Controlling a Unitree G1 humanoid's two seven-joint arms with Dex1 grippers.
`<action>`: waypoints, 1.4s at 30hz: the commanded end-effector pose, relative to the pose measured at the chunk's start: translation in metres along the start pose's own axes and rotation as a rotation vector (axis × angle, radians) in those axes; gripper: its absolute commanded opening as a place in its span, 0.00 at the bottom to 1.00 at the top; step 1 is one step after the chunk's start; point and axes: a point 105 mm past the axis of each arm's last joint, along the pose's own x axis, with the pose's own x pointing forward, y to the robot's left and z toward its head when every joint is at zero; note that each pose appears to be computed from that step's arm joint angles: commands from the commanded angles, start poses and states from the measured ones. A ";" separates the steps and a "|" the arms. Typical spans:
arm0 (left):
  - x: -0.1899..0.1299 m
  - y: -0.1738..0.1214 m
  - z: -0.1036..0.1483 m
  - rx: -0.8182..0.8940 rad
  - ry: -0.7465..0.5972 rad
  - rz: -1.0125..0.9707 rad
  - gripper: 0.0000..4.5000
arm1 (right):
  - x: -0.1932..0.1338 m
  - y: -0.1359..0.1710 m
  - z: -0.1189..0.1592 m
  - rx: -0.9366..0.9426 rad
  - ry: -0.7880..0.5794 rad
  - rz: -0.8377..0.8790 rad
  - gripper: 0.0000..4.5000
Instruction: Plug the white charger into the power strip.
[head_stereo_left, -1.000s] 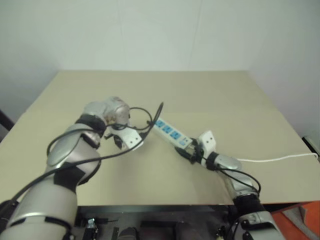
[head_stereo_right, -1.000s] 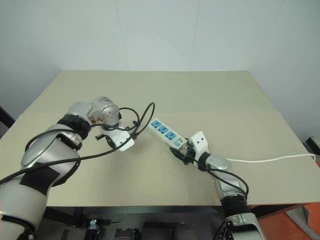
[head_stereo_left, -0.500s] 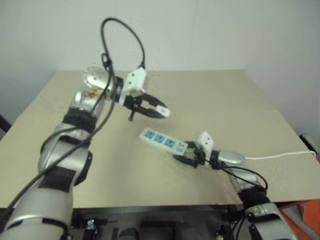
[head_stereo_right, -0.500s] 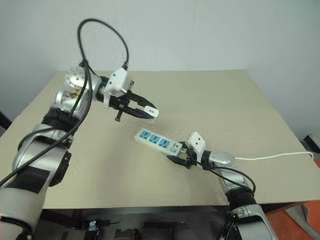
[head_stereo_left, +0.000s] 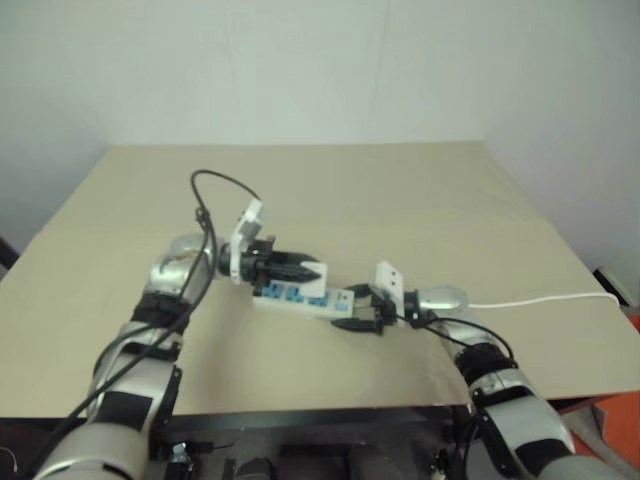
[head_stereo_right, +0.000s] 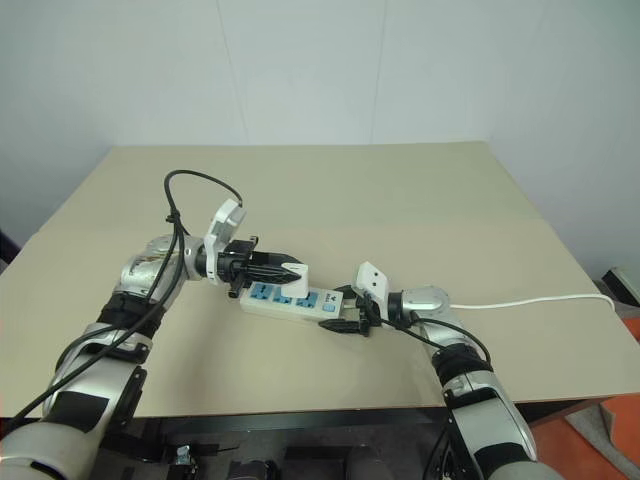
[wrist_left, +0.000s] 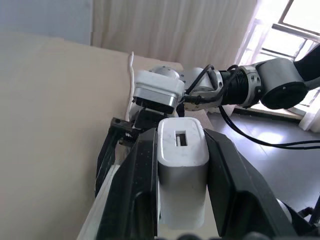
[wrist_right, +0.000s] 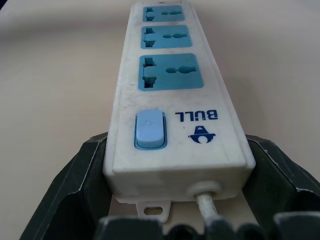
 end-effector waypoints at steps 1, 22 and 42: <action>-0.005 0.002 0.004 0.031 -0.010 0.018 0.22 | 0.006 0.006 -0.004 -0.013 0.018 0.048 0.76; 0.005 0.023 -0.020 0.011 0.007 0.039 0.22 | 0.009 0.017 -0.013 0.013 0.032 0.083 0.76; 0.014 0.029 -0.029 0.055 0.112 0.038 0.22 | 0.010 0.020 -0.015 0.018 0.046 0.072 0.76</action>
